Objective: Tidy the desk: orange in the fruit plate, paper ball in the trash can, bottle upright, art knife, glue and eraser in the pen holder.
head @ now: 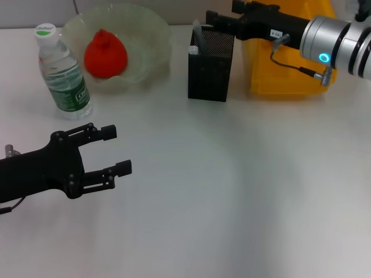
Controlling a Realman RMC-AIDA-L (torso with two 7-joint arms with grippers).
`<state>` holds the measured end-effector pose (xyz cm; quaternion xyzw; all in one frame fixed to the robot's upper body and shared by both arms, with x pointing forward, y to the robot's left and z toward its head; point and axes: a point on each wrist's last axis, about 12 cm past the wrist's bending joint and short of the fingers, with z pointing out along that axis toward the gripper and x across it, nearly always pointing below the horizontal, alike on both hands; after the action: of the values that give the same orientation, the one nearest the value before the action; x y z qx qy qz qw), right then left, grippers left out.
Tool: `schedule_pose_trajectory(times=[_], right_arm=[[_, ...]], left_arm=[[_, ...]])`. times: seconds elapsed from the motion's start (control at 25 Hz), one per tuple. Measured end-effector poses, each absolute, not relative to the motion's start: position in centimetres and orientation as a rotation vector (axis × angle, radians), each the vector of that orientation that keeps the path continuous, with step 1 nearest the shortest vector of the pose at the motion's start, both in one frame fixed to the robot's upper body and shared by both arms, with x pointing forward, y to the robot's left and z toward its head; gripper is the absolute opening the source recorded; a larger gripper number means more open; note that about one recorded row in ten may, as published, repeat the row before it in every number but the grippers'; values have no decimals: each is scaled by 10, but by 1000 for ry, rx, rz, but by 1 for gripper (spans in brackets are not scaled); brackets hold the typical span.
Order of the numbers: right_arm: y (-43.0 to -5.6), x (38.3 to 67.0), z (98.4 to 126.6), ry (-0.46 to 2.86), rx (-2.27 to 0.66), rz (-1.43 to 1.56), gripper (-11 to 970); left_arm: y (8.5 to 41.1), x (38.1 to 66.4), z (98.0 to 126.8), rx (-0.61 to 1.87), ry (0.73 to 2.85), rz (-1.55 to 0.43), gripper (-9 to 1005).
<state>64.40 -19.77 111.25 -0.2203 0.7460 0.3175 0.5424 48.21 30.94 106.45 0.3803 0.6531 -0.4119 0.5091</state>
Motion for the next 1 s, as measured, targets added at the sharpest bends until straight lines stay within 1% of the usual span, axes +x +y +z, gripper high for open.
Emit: schedule_pose_trajectory(times=[0.08, 0.2, 0.24, 0.28, 0.32, 0.36, 0.4, 0.52, 0.56, 0.8, 1.0], right_arm=[[-203, 638, 1116, 1741, -511, 812, 727], [-212, 614, 1124, 1627, -559, 969, 788], [-216, 602, 1126, 1584, -591, 1027, 788], [-223, 580, 1125, 1522, -674, 1117, 788], [-223, 580, 1125, 1522, -674, 1117, 788], [-231, 562, 1119, 1508, -755, 1160, 788], [-231, 562, 1119, 1508, -755, 1160, 788], [-239, 542, 1105, 1512, -863, 1180, 787], [-241, 532, 1097, 1520, -920, 1183, 787], [-243, 517, 1080, 1592, -1033, 1194, 788], [-244, 514, 1074, 1620, -1079, 1182, 788]], left_arm=[[309, 482, 1066, 912, 1566, -1005, 798], [306, 482, 1068, 914, 1547, -1034, 798], [304, 482, 1069, 917, 1541, -1042, 798], [301, 483, 1069, 925, 1535, -1055, 798], [298, 484, 1069, 933, 1533, -1067, 798], [295, 485, 1069, 941, 1536, -1078, 798], [293, 486, 1069, 949, 1539, -1088, 798], [291, 485, 1068, 959, 1549, -1102, 798], [291, 485, 1068, 959, 1549, -1102, 798], [291, 487, 1070, 982, 1547, -1109, 798], [291, 491, 1072, 997, 1549, -1107, 798]])
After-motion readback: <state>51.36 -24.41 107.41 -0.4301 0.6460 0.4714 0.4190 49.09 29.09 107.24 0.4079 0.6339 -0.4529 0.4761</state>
